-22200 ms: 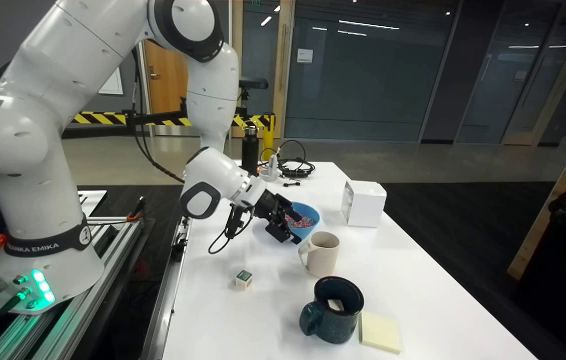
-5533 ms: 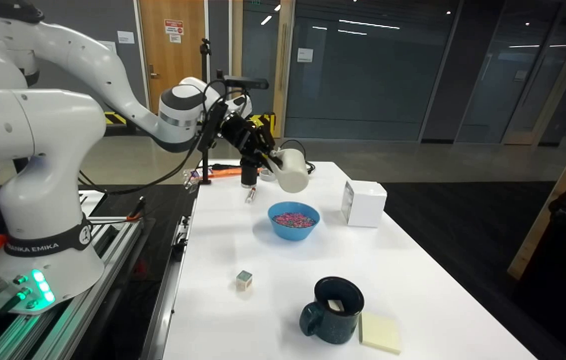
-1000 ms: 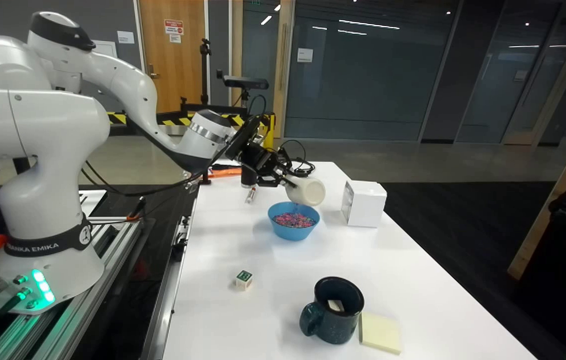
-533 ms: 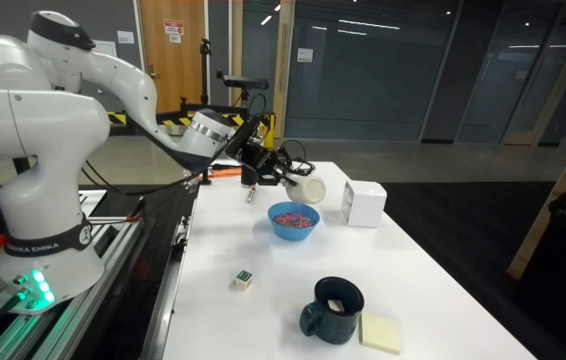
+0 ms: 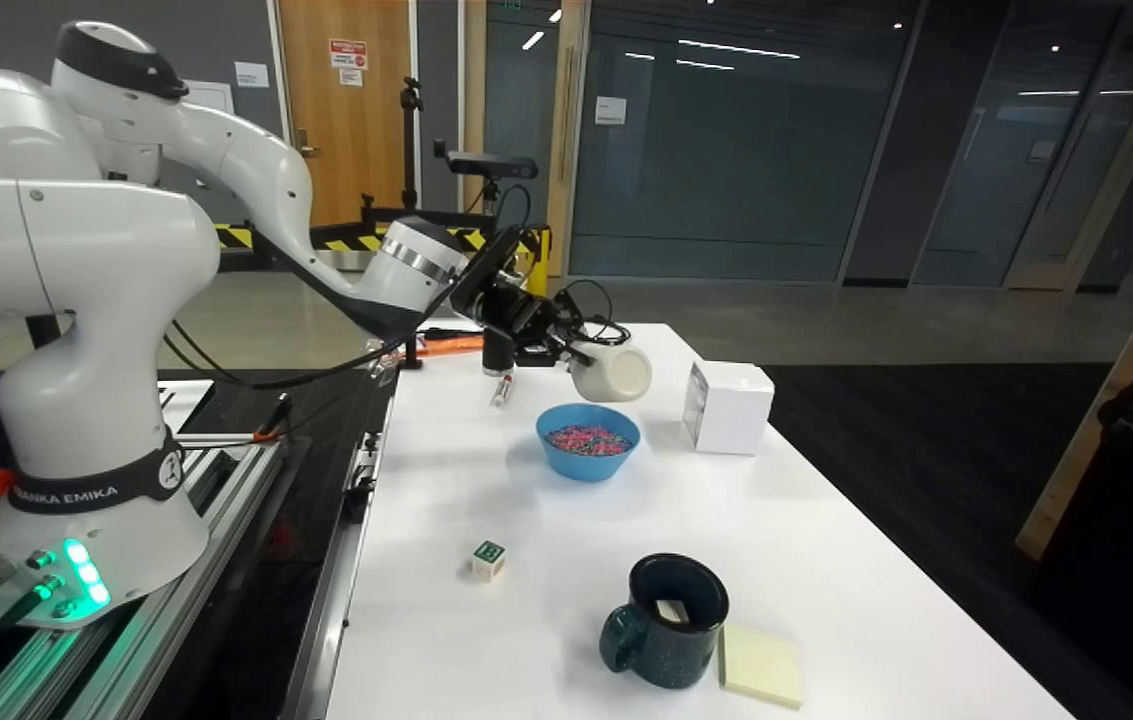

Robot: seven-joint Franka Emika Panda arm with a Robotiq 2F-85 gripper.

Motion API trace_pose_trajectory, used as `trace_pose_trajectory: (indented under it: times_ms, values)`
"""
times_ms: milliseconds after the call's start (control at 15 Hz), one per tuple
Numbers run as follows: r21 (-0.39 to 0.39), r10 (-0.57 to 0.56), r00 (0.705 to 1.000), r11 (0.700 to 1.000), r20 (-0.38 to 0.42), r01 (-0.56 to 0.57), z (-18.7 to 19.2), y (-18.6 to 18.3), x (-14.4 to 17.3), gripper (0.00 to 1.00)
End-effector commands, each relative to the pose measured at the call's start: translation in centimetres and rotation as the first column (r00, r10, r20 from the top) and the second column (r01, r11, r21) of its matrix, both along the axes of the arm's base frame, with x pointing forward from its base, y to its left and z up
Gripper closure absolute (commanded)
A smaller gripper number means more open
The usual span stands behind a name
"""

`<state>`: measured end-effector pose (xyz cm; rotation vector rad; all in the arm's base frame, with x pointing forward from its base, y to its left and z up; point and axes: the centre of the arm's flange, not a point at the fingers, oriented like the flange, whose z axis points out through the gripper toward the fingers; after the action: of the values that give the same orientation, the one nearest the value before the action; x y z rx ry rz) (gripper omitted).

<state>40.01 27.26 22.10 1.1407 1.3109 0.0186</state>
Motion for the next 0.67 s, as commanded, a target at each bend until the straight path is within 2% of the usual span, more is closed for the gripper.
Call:
trace_pose_trajectory:
  times_ms: [0, 133, 333, 600]
  values:
    - [0.001, -0.008, 1.0, 1.0, -0.019, 0.008, 1.1, 0.7, -0.3, 0.94]
    - [0.089, -0.043, 0.999, 0.995, -0.025, 0.045, 1.3, 0.6, -0.1, 0.94]
    - [0.227, -0.073, 0.997, 0.971, -0.013, 0.074, 2.0, 0.1, 0.2, 0.94]
    - [0.361, -0.151, 0.989, 0.922, -0.003, 0.142, 3.0, -1.0, 0.7, 0.94]
